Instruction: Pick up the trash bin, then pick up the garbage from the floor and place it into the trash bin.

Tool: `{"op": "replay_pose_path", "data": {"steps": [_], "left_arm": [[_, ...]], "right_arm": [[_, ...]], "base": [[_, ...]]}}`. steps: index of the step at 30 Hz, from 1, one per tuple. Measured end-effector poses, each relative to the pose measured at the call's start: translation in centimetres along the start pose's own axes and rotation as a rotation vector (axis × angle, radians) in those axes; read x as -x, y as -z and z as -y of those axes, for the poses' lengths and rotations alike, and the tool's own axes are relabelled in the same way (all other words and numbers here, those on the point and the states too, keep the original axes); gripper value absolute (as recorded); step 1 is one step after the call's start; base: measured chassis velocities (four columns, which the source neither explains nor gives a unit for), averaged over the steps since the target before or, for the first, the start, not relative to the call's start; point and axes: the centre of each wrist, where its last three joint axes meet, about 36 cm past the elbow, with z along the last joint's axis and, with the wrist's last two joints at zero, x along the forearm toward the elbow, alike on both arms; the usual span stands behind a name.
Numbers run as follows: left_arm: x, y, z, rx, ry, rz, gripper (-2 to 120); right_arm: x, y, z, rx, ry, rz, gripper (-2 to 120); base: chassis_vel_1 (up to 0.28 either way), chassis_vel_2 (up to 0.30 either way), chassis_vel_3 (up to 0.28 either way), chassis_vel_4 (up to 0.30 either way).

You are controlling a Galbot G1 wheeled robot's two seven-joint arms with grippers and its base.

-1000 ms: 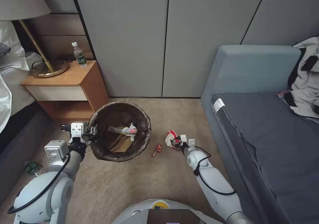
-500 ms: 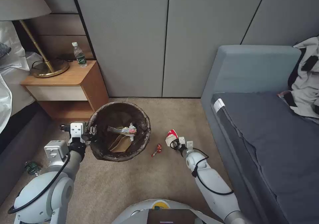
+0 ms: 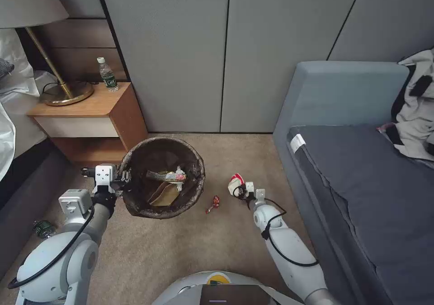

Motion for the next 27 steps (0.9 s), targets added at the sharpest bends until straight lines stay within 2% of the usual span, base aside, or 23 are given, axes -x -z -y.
{"op": "replay_pose_path", "data": {"steps": [3,4,7,9,11,18,21,27], "left_arm": [[0.0,0.0,0.1,-0.006,-0.017,0.0,3],[0.0,0.0,0.1,-0.006,-0.017,0.0,3],[0.2,0.2,0.2,-0.005,-0.035,0.006,3],[0.2,0.2,0.3,-0.004,-0.039,0.007,3],[0.4,0.1,0.3,-0.005,-0.043,0.005,3],[1.2,-0.3,-0.2,-0.01,-0.026,-0.007,3],[1.4,-0.4,-0.4,0.0,-0.021,-0.015,3],[1.7,-0.3,-0.7,0.009,-0.019,-0.017,3]], "right_arm": [[-3.0,2.0,-0.2,-0.003,-0.002,0.093,0],[-3.0,2.0,-0.2,-0.003,-0.002,0.093,0],[-6.4,4.9,-0.5,0.001,0.008,0.181,0],[-7.3,5.8,-0.7,0.004,0.016,0.201,0],[-10.4,7.9,-1.5,0.004,0.061,0.253,0],[-14.6,11.0,-2.9,-0.029,0.125,0.35,0],[-18.8,14.3,-4.6,-0.041,0.205,0.446,0],[-22.8,17.3,-6.4,-0.063,0.318,0.521,0]], "base": [[0.0,0.0,0.0,0.0],[0.0,0.0,0.0,0.0],[0.0,0.0,0.0,0.0],[0.0,0.0,0.0,0.0],[0.0,0.0,0.0,0.0],[0.0,0.0,0.0,0.0],[0.0,0.0,0.0,0.0],[0.0,0.0,0.0,0.0]]}}
